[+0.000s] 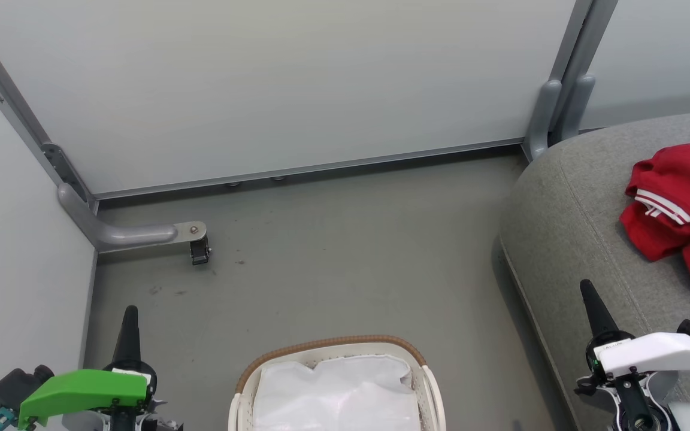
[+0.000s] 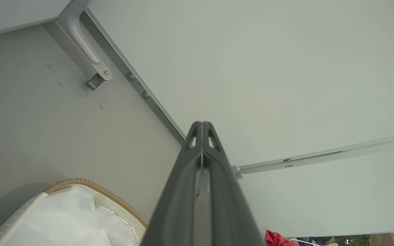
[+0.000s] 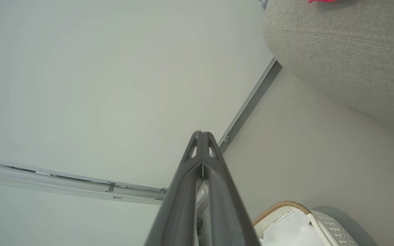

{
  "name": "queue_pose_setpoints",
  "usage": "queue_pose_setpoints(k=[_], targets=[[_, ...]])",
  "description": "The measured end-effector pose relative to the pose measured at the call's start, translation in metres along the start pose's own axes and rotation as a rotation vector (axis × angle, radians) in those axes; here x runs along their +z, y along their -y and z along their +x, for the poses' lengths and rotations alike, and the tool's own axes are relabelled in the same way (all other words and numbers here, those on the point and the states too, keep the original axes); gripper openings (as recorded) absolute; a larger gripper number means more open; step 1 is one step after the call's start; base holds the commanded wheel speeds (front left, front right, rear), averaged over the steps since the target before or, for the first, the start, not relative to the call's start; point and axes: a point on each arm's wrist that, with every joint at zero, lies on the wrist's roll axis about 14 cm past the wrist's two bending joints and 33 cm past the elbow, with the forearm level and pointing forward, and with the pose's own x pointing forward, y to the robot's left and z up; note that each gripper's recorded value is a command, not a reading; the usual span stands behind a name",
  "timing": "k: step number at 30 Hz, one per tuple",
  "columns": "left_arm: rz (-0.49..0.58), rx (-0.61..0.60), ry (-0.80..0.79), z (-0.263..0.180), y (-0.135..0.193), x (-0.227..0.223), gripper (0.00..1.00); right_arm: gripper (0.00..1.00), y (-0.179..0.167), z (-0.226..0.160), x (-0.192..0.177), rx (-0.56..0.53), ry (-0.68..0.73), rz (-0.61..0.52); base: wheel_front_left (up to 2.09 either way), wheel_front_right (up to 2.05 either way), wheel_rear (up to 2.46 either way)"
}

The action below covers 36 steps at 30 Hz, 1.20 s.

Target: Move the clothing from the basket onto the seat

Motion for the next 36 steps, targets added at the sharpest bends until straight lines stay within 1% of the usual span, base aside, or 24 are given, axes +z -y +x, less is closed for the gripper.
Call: queue_pose_setpoints(k=[19, 36], targets=[[-0.171, -0.037, 0.001, 0.003, 0.010, 0.006, 0.00, 0.00, -0.005, 0.000, 0.004, 0.018, 0.001, 0.173, 0.00, 0.00, 0.00], [-0.300, -0.076, -0.001, 0.006, 0.020, 0.011, 0.00, 0.00, -0.011, 0.001, 0.007, 0.043, -0.001, 0.304, 0.00, 0.00, 0.00]])
